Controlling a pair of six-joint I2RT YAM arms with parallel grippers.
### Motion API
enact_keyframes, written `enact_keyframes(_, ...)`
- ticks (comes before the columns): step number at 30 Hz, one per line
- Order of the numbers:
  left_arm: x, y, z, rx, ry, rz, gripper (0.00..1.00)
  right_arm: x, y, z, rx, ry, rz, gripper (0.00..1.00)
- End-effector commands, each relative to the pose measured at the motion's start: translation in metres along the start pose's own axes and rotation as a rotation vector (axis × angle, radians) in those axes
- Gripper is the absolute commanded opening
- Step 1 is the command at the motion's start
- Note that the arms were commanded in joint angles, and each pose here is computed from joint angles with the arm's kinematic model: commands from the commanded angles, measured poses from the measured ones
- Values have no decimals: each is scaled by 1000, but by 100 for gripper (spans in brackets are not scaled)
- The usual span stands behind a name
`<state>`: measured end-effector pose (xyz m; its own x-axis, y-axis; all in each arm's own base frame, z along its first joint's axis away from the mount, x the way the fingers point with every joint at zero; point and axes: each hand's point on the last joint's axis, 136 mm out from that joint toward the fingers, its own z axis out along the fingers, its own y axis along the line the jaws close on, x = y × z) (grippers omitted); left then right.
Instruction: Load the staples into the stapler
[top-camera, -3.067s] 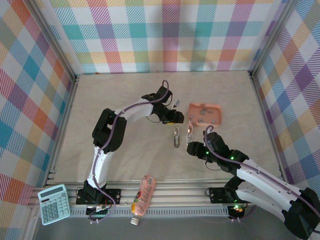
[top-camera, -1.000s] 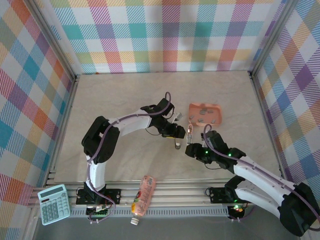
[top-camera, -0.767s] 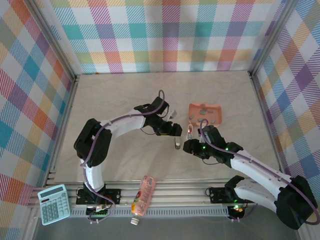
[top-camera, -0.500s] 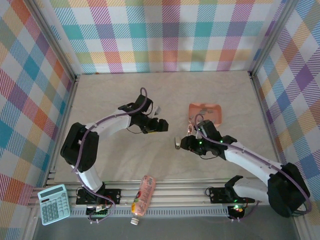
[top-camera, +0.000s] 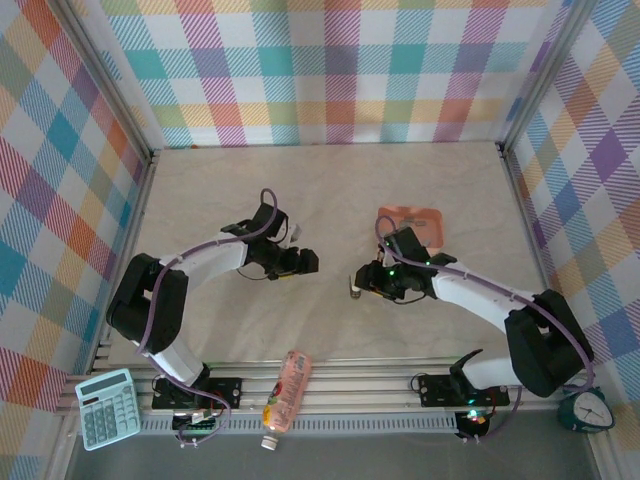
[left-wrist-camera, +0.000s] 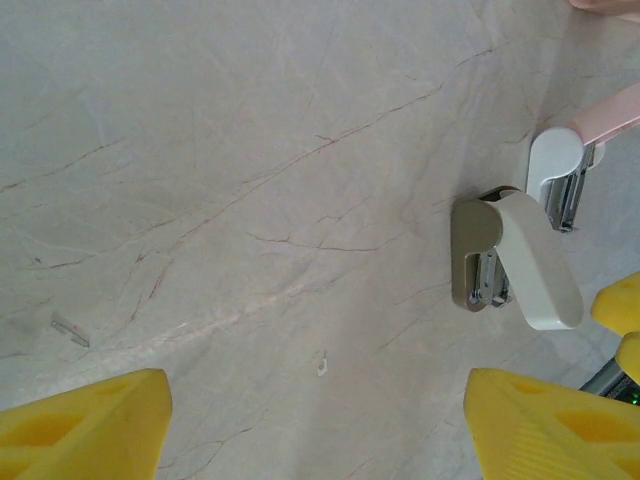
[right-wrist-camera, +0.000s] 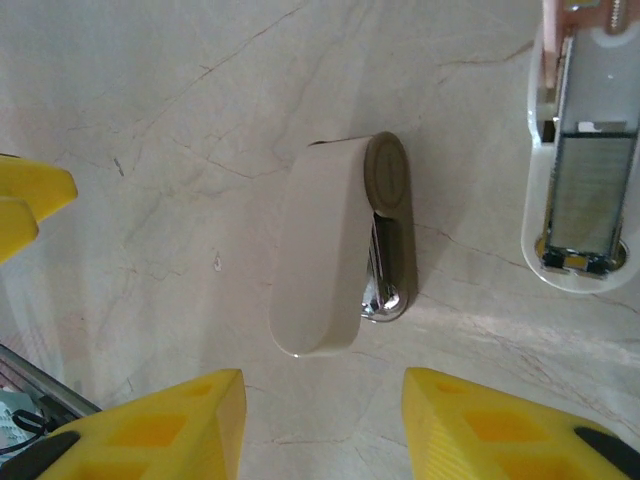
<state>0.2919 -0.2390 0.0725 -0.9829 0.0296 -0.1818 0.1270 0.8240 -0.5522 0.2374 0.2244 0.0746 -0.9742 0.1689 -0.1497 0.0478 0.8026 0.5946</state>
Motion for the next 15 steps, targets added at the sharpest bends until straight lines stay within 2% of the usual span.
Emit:
enact_keyframes(1,-6,-6,-8,31,-38,13,77,-4,6,-1,-9,6,-17,45)
enact_keyframes(15,-6,-12,-9,61,-15,28,78,-8,-1,12,15,39,8,45)
